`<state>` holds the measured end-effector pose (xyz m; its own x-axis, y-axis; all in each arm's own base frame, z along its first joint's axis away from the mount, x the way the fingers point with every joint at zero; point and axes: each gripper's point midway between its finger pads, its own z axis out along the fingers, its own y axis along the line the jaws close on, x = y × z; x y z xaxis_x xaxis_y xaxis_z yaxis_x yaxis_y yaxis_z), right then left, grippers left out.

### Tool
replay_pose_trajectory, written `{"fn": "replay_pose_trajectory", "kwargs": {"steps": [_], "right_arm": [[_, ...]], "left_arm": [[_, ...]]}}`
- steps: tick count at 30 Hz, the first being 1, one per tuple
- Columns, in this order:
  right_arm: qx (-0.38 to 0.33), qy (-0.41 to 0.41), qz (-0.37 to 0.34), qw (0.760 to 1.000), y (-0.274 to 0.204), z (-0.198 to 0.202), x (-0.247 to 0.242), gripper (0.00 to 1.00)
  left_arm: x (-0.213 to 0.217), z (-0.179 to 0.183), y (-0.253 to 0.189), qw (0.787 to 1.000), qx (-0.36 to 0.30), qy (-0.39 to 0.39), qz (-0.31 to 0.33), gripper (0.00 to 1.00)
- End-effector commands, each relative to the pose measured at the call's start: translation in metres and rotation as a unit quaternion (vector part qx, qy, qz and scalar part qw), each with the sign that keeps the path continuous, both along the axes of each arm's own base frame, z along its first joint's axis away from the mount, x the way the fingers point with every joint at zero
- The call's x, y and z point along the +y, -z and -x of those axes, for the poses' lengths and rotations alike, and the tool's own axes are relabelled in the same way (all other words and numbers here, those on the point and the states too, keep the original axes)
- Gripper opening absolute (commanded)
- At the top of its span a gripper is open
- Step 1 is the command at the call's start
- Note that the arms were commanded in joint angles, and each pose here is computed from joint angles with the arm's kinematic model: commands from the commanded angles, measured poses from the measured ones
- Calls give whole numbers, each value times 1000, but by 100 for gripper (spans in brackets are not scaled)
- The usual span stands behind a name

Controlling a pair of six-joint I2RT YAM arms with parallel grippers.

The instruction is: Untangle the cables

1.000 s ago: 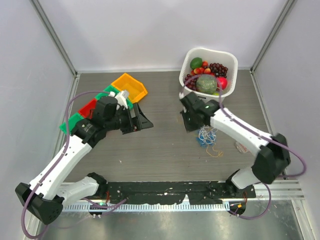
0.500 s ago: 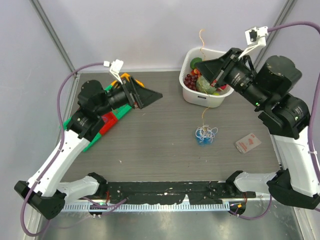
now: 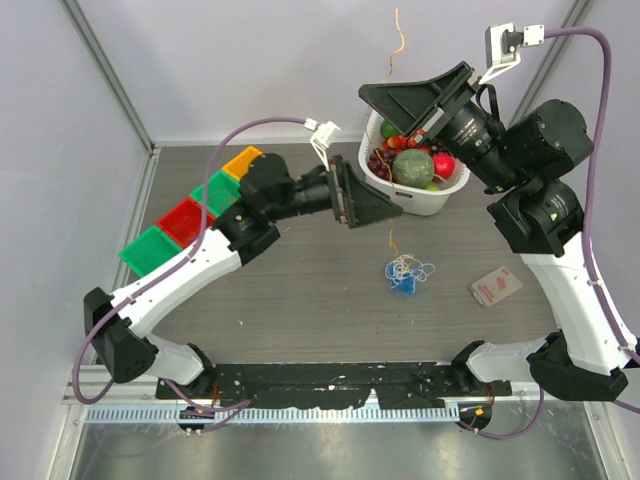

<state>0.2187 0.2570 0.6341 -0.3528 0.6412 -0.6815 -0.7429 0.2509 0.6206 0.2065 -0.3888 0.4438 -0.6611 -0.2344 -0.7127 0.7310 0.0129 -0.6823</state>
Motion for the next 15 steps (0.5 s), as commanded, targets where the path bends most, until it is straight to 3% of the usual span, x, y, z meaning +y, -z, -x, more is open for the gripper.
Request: {"fn": "replay_pose_trajectory", "kwargs": {"steps": [1, 5, 15], "right_arm": [[-31, -44, -73, 996, -36, 29, -11, 1], [-43, -53, -99, 993, -50, 40, -18, 1], [-121, -64, -173, 975, -112, 78, -49, 1]], "left_arm": [[-17, 7, -26, 993, -107, -46, 11, 100], [-33, -27, 17, 988, -93, -105, -64, 91], [-57, -53, 39, 987, -67, -128, -68, 67]]}}
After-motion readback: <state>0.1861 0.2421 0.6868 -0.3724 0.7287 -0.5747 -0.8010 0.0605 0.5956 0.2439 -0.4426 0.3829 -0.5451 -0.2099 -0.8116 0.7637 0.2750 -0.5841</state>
